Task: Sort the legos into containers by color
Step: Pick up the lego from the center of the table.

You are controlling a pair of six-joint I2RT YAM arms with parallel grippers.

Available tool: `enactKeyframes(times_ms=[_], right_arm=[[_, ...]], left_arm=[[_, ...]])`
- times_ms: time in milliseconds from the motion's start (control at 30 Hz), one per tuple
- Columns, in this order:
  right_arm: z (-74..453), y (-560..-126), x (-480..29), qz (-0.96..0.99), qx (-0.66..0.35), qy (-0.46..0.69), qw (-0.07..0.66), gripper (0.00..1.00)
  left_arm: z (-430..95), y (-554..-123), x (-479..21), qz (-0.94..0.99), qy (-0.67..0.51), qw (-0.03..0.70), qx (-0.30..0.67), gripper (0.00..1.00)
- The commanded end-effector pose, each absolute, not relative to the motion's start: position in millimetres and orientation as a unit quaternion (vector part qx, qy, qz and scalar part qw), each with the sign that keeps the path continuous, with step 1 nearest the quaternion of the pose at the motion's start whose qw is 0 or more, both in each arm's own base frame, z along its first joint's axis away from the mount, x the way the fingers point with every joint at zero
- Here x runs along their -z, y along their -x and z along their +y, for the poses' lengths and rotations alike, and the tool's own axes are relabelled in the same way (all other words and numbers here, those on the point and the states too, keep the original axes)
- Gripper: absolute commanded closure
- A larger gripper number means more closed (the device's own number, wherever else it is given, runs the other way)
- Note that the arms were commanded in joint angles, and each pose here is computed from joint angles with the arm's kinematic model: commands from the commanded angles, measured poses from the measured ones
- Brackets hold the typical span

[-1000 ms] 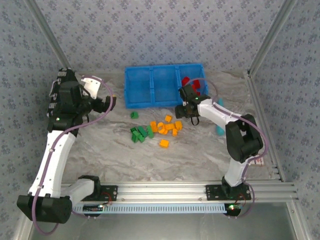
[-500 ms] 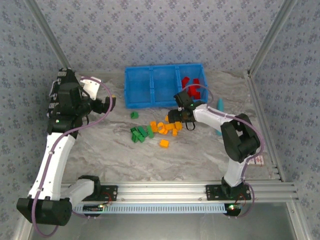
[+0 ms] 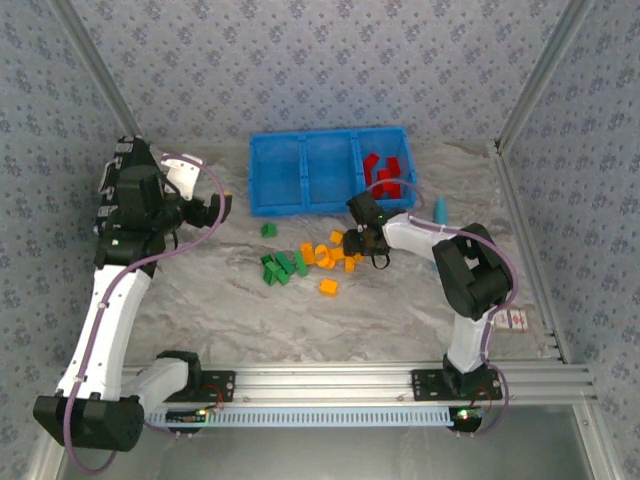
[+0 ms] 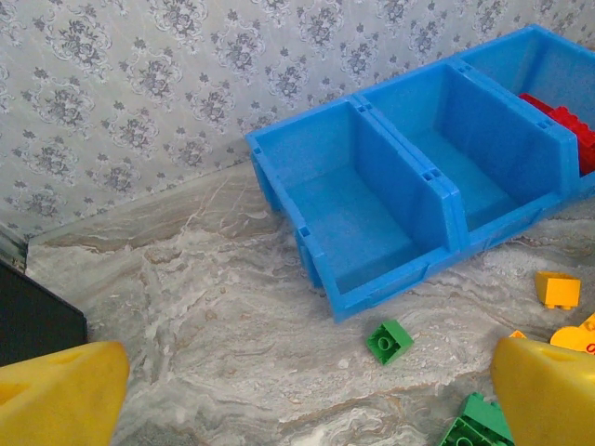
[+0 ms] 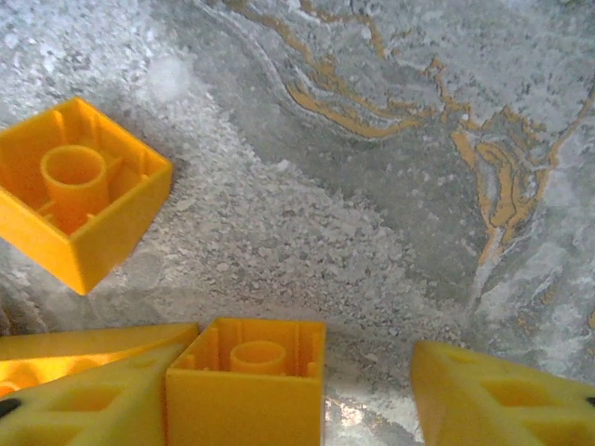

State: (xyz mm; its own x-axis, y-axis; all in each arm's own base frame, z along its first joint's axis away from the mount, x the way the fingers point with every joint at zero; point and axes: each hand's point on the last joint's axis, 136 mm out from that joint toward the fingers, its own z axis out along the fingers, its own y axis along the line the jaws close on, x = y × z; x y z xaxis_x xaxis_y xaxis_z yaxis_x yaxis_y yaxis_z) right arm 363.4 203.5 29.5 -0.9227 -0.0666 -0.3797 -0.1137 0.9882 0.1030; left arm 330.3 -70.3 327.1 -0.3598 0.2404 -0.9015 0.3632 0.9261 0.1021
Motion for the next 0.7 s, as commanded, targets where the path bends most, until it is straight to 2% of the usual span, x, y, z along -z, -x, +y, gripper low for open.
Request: enactKeyframes(times_ms=[0, 200, 300, 533, 667], right_arm=[[194, -351, -16, 0.984, -0.038, 0.044, 0.168, 0.46], [192, -354, -20, 0.984, -0.032, 0.049, 0.168, 0.65], [195, -368, -39, 0.981, -0.035, 0.056, 0.183, 0.7], [219, -427, -113, 0.962, -0.051, 0.086, 0.255, 0.73], [235, -470, -136, 0.95, -0.061, 0.096, 0.29, 0.73]], left_arm=[[-70, -328, -341, 0.809, -0.185, 0.554, 0.057, 0.0], [-70, -328, -341, 0.809, -0.185, 0.554, 0.057, 0.0], [-70, -328, -340, 0.81, -0.185, 0.554, 0.056, 0.0], [-64, -328, -339, 0.812, -0.183, 0.553, 0.038, 0.0], [-58, -327, -338, 0.812, -0.181, 0.554, 0.018, 0.0]])
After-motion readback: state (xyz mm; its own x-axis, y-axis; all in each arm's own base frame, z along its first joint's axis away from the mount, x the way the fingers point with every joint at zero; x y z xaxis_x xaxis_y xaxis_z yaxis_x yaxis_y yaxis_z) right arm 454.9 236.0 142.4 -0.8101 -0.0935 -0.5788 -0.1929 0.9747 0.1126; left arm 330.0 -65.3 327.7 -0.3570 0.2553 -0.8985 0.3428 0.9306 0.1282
